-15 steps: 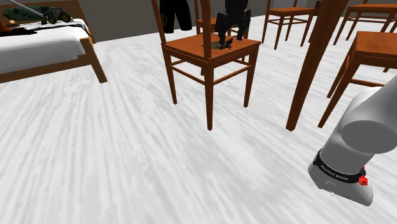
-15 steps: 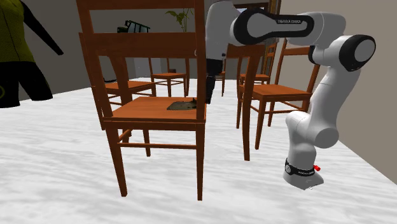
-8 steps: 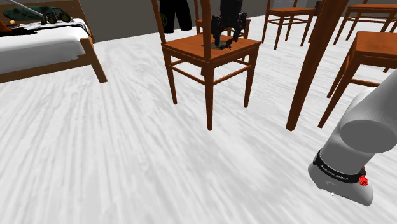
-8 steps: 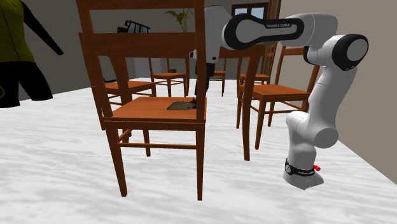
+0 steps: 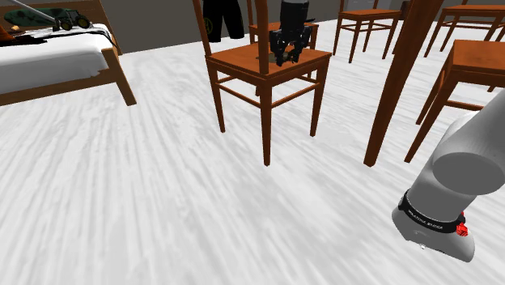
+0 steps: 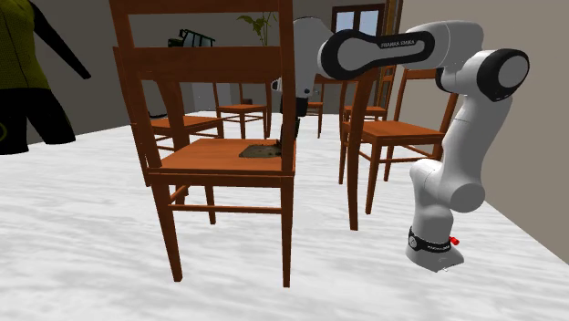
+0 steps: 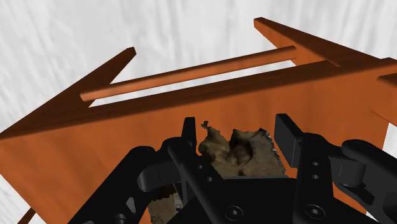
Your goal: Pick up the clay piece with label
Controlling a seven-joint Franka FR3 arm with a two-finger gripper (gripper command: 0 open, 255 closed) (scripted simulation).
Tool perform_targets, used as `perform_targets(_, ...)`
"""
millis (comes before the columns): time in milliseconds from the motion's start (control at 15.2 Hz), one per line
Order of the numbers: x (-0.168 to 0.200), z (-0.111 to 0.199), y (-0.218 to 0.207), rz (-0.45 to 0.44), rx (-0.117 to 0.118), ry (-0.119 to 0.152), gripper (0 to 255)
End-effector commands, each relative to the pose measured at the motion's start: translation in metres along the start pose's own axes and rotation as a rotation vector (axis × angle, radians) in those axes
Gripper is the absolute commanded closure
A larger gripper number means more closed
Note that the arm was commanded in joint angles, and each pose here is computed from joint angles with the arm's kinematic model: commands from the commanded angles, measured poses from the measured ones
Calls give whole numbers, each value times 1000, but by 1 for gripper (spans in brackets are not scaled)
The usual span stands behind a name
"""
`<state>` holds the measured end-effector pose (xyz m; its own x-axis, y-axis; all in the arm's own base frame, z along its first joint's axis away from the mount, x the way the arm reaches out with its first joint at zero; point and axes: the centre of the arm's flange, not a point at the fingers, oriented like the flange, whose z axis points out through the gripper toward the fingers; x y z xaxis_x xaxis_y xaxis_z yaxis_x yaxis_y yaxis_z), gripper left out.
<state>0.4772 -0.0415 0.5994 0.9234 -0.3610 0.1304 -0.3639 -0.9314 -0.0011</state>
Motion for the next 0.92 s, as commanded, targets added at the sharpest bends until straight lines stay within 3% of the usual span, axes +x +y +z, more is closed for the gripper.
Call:
perform_targets(0, 0, 0, 0, 0, 0, 0, 255)
perform_targets(330, 0, 0, 0, 0, 0, 0, 255)
perform_targets(858, 6, -42, 0, 0, 0, 0, 255)
